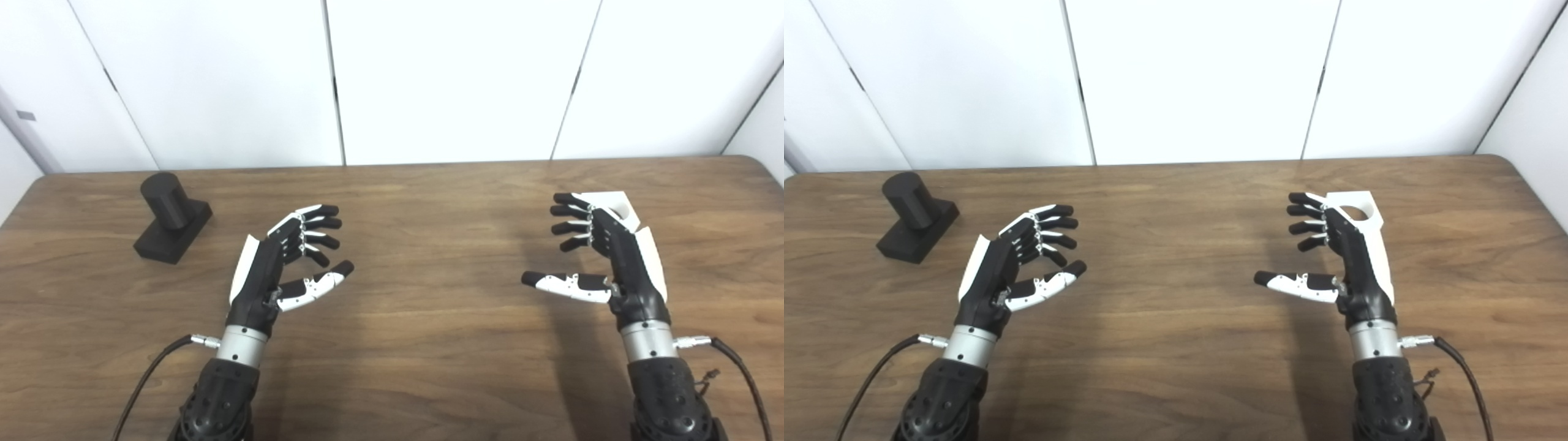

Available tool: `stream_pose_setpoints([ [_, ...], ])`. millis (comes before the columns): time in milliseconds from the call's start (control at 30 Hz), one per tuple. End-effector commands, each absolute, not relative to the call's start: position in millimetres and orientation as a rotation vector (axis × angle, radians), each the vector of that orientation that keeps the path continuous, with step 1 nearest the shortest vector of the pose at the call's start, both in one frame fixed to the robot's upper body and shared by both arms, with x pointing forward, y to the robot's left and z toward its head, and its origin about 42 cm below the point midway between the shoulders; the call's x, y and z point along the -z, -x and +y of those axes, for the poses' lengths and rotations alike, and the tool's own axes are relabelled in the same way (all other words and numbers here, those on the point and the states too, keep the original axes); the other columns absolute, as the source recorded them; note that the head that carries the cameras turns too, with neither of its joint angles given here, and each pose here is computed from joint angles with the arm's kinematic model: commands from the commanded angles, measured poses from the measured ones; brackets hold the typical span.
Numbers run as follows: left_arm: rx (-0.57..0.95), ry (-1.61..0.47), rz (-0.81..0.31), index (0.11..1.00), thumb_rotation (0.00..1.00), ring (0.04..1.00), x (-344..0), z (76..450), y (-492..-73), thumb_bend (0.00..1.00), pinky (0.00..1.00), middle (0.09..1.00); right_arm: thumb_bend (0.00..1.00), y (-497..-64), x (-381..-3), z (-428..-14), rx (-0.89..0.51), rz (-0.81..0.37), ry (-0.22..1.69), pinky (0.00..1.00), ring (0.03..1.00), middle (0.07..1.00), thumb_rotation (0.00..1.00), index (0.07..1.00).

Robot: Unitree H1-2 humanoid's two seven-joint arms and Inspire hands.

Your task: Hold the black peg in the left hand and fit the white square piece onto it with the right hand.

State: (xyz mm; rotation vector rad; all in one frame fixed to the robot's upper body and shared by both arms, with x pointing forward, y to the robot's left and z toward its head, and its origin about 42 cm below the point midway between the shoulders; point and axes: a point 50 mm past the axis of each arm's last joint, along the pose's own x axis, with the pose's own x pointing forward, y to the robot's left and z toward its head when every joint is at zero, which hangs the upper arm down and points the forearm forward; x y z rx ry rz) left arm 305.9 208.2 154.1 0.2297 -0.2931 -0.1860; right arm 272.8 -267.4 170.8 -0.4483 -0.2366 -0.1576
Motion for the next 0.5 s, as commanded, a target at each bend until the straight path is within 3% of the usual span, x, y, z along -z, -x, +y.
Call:
stream_pose_setpoints([
  [0,0.189,-0.234,-0.373,0.741,0.0,0.622,-168.2,207.7,-313.9,0.6,0.47,0.72,0.6,-276.8,-186.3,-264.8,0.164,-0.313,0.443,0.51,0.639,0.724,0.07,0.752],
  [467,0.203,-0.222,-0.371,0.741,0.0,0.623,-166.2,204.2,-313.2,0.6,0.47,0.728,0.6,-277.2,-184.7,-269.7,0.166,-0.313,0.457,0.51,0.643,0.723,0.05,0.744],
])
